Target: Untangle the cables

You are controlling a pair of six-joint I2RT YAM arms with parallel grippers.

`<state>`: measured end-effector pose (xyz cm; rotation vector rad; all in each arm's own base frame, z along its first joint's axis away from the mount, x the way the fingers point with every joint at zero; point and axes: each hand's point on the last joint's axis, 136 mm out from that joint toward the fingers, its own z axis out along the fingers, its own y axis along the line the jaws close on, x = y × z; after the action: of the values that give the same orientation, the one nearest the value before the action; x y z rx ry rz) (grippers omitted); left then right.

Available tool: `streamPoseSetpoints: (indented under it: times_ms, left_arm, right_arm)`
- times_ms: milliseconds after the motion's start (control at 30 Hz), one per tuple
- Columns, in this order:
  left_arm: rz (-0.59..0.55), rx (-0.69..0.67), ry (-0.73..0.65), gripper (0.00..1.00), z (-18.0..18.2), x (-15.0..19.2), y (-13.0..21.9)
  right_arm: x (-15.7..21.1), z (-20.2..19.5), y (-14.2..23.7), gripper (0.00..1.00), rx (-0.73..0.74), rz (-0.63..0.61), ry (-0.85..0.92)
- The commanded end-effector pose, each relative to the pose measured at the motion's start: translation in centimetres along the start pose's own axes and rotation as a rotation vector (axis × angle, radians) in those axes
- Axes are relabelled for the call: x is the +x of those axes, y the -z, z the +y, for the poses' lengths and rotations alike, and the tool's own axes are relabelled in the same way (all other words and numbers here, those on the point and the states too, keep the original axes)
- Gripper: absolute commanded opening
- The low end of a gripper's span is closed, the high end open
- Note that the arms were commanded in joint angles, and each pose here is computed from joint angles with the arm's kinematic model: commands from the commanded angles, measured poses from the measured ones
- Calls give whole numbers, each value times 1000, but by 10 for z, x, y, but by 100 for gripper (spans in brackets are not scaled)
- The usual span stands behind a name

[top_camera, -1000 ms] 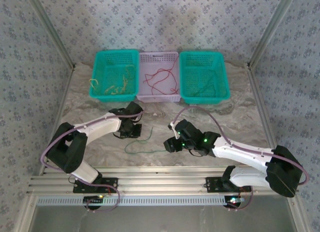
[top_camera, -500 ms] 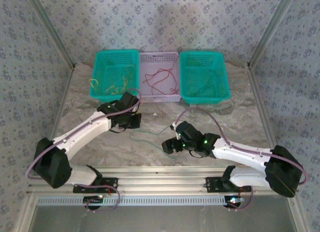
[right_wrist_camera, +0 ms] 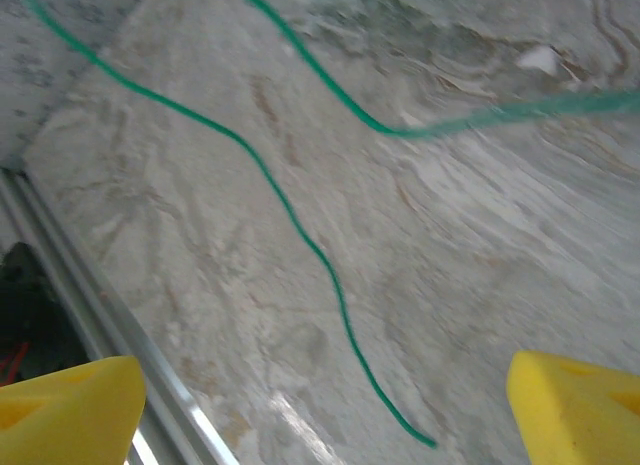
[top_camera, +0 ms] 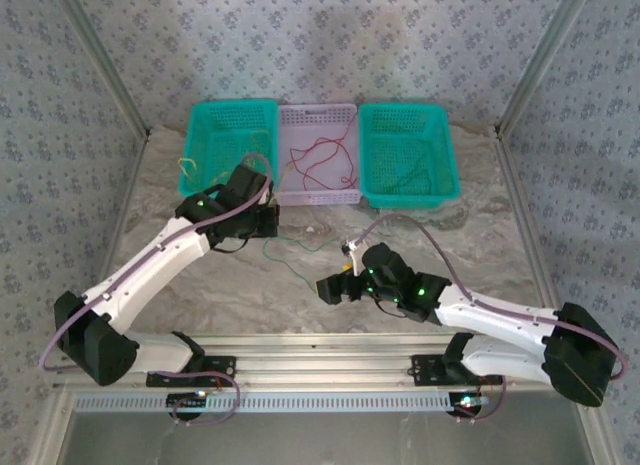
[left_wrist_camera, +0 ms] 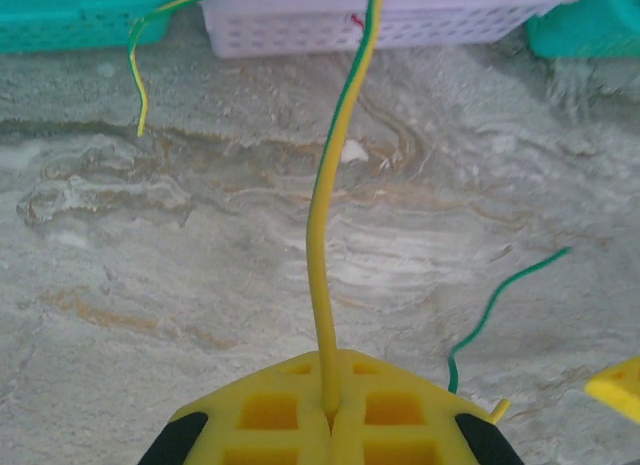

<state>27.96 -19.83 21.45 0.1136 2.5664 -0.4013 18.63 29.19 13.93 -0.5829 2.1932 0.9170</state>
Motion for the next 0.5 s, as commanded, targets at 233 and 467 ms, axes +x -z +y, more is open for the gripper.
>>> streamPoseSetpoints:
  times_ms: [233,467]
  left_arm:
    - [-83,97,90,0,-29,-26,26]
    - [-115,63,65,0,-27,-33,42]
  right_arm:
    - [-41,56,-36,94,-157,-187,232]
    - [-58,34,-62,90,-17,-235,260]
